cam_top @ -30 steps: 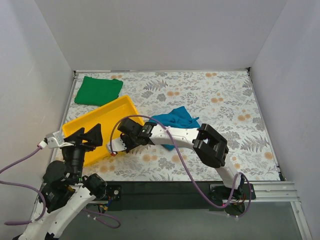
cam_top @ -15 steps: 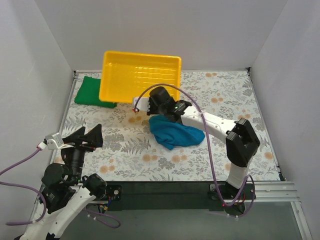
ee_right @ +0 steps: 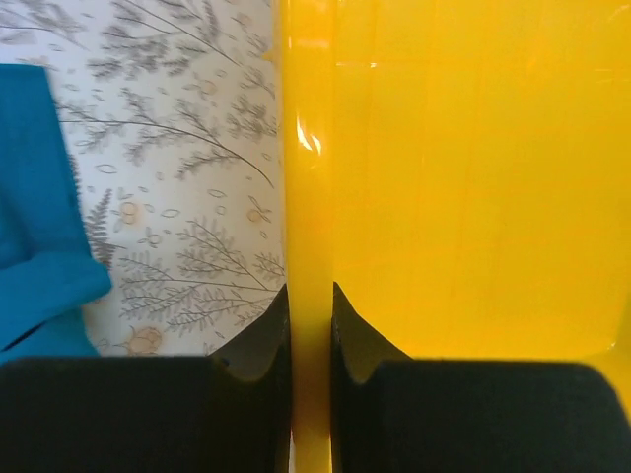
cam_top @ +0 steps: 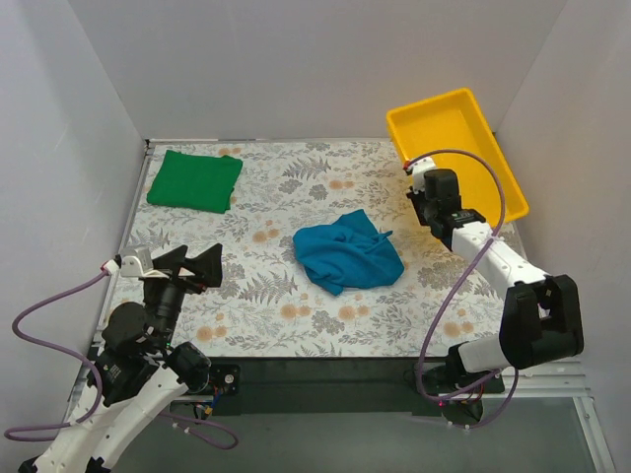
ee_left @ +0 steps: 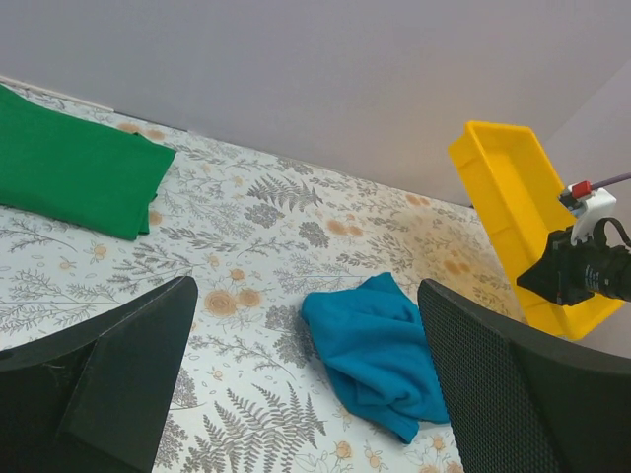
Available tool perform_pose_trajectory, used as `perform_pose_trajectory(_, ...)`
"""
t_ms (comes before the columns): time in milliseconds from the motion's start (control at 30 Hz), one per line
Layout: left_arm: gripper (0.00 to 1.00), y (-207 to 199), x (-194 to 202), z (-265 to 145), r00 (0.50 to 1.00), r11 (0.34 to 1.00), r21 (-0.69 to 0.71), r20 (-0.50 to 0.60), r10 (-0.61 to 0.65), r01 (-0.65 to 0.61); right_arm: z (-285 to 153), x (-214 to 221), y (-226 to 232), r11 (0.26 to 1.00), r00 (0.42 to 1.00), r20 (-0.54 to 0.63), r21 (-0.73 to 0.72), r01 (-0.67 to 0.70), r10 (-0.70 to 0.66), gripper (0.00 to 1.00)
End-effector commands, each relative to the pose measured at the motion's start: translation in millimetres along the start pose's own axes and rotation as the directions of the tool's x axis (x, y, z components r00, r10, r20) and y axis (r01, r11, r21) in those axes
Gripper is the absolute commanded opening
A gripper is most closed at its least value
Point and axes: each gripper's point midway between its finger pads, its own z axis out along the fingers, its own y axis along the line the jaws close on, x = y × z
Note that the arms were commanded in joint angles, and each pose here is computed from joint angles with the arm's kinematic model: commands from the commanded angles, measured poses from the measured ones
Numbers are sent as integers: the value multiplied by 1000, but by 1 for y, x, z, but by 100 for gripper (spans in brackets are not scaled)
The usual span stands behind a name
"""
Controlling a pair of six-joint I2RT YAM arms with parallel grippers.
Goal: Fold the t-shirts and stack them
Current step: Flatten the tshirt out
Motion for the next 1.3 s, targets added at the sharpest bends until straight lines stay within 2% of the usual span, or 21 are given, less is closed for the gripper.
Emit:
perform_pose_trajectory(0,95,-4,2,2,1000,1000,21,-5,15,-15,-4,-27,-30,979,973,133,53,-197,188,1)
perform_pose_trajectory(367,95,-5,4,3,1000,1000,25,-13,19,-19,54,12,-85,938,959,-33,223,-267,280,1)
perform_pose_trajectory(700,95,-7,10,6,999,999,30,-38,31,-30,82,27,-90,947,961,-104,223,-230,257,1)
perform_pose_trajectory(733,95,-7,11,6,999,999,31,-40,32,-31,85,28,-91,948,961,-110,227,-223,252,11)
perform_pose_trajectory(800,95,-8,11,6,999,999,34,-41,30,-29,87,29,-92,949,962,-116,227,-218,249,22)
perform_pose_trajectory(933,95,-9,13,7,998,999,35,-50,34,-32,90,32,-89,955,963,-132,212,-206,237,38)
perform_pose_trajectory(967,95,-9,13,7,998,999,39,-50,34,-33,90,32,-89,957,964,-133,210,-201,232,47)
perform_pose_trajectory(1100,95,-12,15,8,998,998,50,-59,29,-26,83,23,-91,963,971,-109,192,-190,214,64)
perform_pose_trajectory(1167,97,-14,20,10,997,998,55,-78,27,-22,71,7,-90,969,977,-63,159,-191,203,73)
perform_pose_trajectory(1267,98,-24,33,15,991,997,81,-135,6,5,46,-18,-82,984,987,21,81,-160,158,83)
